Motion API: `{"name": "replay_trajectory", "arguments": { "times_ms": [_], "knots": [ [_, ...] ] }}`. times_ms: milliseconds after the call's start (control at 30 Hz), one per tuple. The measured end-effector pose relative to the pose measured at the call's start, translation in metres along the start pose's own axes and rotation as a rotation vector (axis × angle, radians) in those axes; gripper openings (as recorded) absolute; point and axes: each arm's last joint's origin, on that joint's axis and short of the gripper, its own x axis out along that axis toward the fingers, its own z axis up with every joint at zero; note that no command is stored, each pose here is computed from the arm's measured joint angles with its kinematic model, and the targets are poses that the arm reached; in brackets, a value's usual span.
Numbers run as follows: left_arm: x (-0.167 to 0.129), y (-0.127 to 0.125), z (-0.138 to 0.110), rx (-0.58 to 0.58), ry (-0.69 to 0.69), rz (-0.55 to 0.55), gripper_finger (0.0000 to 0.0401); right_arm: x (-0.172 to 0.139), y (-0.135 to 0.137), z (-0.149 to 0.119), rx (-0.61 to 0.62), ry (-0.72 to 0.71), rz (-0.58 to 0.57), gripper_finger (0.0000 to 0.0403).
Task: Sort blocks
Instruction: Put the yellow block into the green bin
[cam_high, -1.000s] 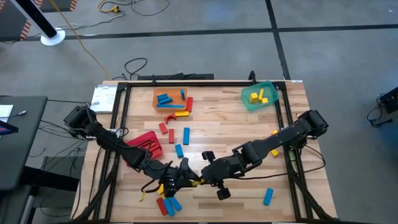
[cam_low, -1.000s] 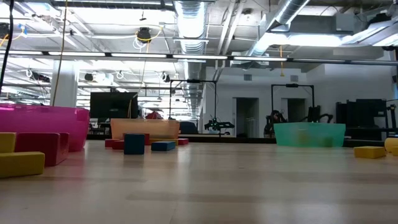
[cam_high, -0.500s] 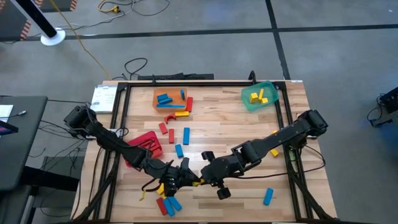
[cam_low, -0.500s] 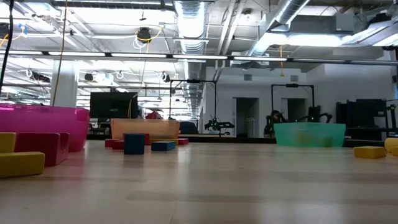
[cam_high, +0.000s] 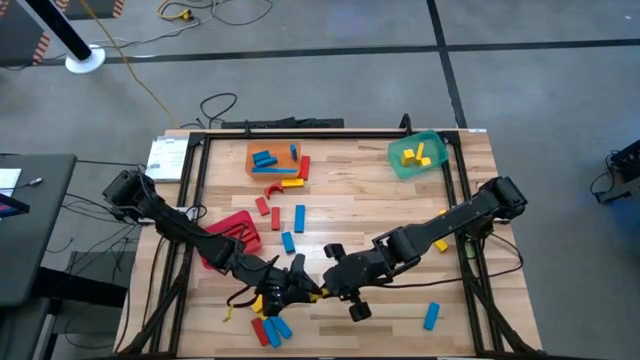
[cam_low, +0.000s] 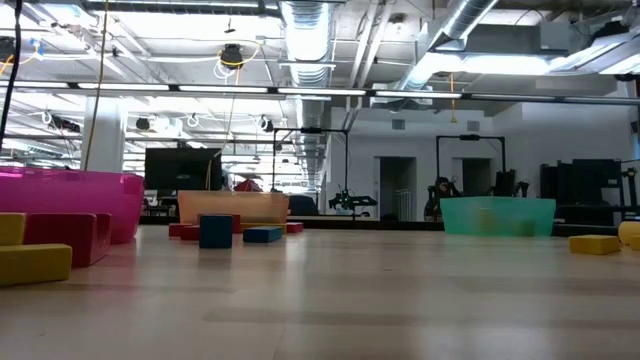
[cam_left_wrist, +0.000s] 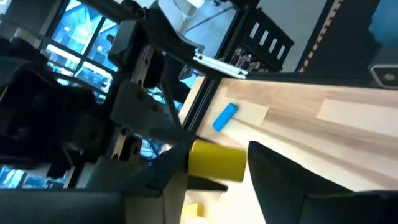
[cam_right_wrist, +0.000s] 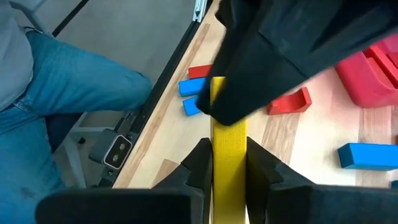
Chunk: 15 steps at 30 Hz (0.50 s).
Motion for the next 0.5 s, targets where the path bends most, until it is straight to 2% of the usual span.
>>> {"name": "replay_trajectory", "arguments": {
  "times_ms": [133, 500],
  "knots": [
    [0.0, -0.0002, 0.0008, -0.014, -0.021, -0.011, 0.0178, 0.0001, -0.0004, -0.0002, 0.0, 0.0, -0.007, 0.0072],
    [0.0002, 0.0038, 0.0016, -0.014, -0.033, 0.027, 0.0178, 0.0, -0.0007, 0.0025, -0.007, -0.027, -0.011, 0.0072]
  ]
}}
